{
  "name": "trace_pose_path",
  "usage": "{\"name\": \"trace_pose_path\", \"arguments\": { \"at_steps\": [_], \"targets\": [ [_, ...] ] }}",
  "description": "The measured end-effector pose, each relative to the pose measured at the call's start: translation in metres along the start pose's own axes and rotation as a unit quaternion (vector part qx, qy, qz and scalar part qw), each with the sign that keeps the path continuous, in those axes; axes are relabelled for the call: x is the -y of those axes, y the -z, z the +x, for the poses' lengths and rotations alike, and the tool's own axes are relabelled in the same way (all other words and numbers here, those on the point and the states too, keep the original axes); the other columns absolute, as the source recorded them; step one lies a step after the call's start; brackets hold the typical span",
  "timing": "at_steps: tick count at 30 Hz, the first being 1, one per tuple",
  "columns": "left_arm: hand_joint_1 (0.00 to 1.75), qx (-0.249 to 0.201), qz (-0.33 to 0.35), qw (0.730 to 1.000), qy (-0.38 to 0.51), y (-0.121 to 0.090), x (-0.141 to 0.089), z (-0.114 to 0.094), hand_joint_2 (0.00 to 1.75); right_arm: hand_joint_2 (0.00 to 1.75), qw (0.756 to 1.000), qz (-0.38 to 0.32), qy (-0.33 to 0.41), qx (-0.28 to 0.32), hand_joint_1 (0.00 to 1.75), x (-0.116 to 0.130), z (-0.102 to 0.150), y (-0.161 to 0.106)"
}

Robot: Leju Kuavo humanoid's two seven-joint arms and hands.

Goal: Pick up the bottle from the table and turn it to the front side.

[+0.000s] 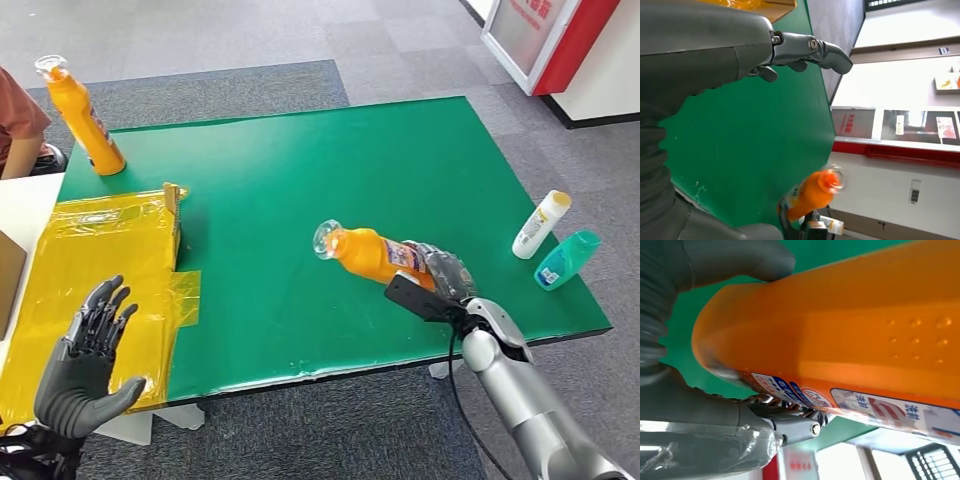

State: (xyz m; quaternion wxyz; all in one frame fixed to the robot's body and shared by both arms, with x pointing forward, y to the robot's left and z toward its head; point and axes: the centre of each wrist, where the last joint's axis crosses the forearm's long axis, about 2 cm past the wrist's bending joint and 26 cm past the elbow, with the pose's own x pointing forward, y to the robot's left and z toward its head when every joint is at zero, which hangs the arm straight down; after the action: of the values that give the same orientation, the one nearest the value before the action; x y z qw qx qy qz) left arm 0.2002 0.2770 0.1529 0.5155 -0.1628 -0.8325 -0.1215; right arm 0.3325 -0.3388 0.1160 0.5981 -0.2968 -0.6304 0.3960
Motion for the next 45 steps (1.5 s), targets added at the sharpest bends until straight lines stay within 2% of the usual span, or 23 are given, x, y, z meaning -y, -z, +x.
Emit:
{"name": "trace_pose_path", "arguments": {
  "at_steps": [6,10,12,20,25,31,39,45],
  "targets": [
    [0.00,0.006,0.002,1.000,0.002,-0.002,-0.001,0.000,1.75,1.75,0.984,0.006,0.174,0.046,1.75,0.002,0.020,-0.003],
    [0.00,0.010,0.007,1.000,0.006,-0.002,-0.003,0.000,1.75,1.75,0.952,-0.003,0.293,0.086,1.75,0.002,0.032,-0.007],
    [0.00,0.011,0.011,1.000,0.009,-0.001,-0.003,0.000,1.75,1.75,0.940,-0.018,0.322,0.115,1.75,0.003,0.041,-0.010],
    [0.00,0.021,0.003,1.000,0.009,0.009,0.002,0.001,1.75,1.75,0.924,-0.043,0.327,0.194,1.75,0.002,0.076,-0.018],
    [0.00,0.045,-0.002,0.999,0.019,0.042,0.013,0.002,1.75,1.75,0.909,-0.066,0.336,0.239,1.75,-0.005,0.113,-0.015],
    [0.00,0.068,-0.038,0.997,-0.008,0.079,0.035,0.007,1.75,1.75,0.907,-0.071,0.319,0.266,1.75,-0.015,0.149,-0.009],
    [0.00,0.085,-0.116,0.987,-0.065,0.122,0.074,0.020,1.75,1.75,0.914,-0.061,0.299,0.268,1.75,-0.024,0.170,0.011],
    [0.00,0.092,-0.151,0.982,-0.067,0.141,0.091,0.027,1.75,1.75,0.918,-0.042,0.293,0.265,1.75,-0.032,0.177,0.020]
  ]
}}
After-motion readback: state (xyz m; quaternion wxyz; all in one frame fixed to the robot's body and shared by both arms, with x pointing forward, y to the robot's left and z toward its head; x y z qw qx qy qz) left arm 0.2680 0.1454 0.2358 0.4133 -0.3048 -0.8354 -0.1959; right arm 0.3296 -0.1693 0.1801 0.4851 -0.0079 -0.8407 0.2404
